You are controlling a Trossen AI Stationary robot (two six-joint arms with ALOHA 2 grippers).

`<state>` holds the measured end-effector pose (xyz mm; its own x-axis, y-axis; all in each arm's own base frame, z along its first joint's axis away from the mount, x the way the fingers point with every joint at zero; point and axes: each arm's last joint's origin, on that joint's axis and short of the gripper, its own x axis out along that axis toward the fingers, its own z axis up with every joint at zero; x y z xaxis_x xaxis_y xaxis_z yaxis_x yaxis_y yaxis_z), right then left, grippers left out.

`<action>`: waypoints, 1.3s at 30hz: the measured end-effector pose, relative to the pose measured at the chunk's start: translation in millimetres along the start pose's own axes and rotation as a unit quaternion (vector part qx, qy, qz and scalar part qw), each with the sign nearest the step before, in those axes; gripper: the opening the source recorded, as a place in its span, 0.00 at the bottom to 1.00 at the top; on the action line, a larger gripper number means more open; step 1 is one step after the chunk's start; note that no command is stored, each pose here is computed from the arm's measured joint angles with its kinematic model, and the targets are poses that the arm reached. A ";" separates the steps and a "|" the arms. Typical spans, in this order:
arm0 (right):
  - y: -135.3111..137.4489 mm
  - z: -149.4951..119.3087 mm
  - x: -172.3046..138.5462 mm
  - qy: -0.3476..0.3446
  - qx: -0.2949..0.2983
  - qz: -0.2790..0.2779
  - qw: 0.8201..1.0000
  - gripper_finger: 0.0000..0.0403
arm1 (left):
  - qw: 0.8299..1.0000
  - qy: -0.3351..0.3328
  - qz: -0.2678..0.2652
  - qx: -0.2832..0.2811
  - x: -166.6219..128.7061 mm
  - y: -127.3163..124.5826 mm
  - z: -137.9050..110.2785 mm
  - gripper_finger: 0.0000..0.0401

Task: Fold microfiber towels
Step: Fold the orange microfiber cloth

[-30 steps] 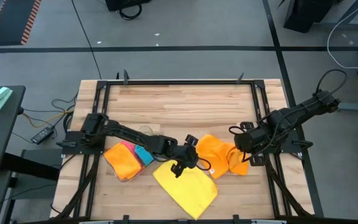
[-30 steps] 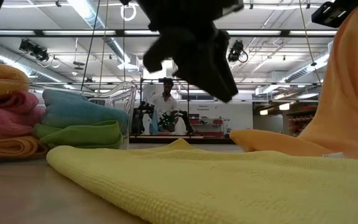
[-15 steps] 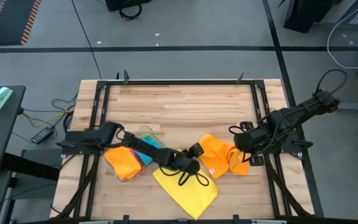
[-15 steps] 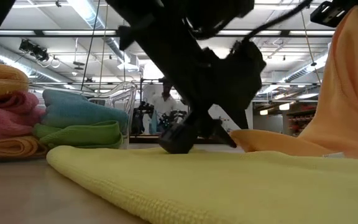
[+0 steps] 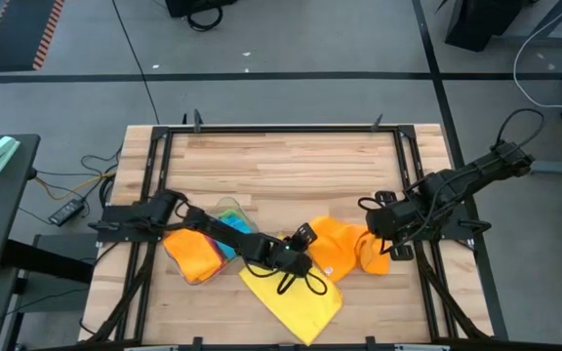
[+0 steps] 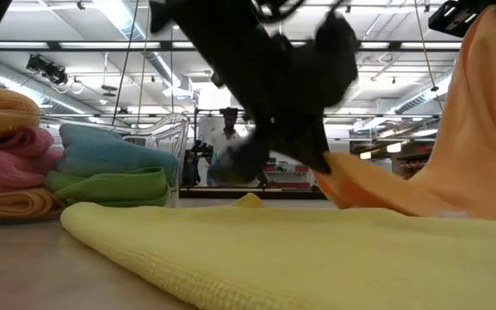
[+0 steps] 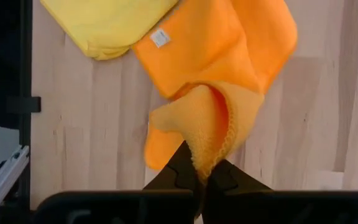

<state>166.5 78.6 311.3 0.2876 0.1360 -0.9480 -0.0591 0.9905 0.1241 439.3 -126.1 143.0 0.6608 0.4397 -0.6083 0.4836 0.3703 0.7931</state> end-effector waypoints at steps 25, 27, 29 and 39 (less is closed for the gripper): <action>-13.6 -19.3 84.0 0.008 0.011 -0.044 0.999 0.01 | 0.973 0.061 -0.162 -0.151 -1.3 46.4 -76.5 0.43; -13.5 -19.0 82.9 0.006 0.007 -0.044 0.999 0.01 | 0.977 0.077 -0.146 -0.137 -7.9 45.9 -75.0 0.51; -13.0 -17.7 82.4 0.000 0.003 -0.041 0.999 0.01 | 0.979 0.067 -0.135 -0.137 -14.2 48.0 -70.2 0.56; -13.7 -16.0 82.3 -0.006 -0.003 -0.040 0.999 0.01 | 0.947 -0.095 -0.206 -0.230 -19.6 35.2 -29.5 0.55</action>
<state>175.6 75.9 226.8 0.3033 0.0576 -0.9512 -0.0411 0.9980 0.0473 426.4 -97.5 181.8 0.5830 0.0420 -0.8114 0.4511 0.8139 0.3662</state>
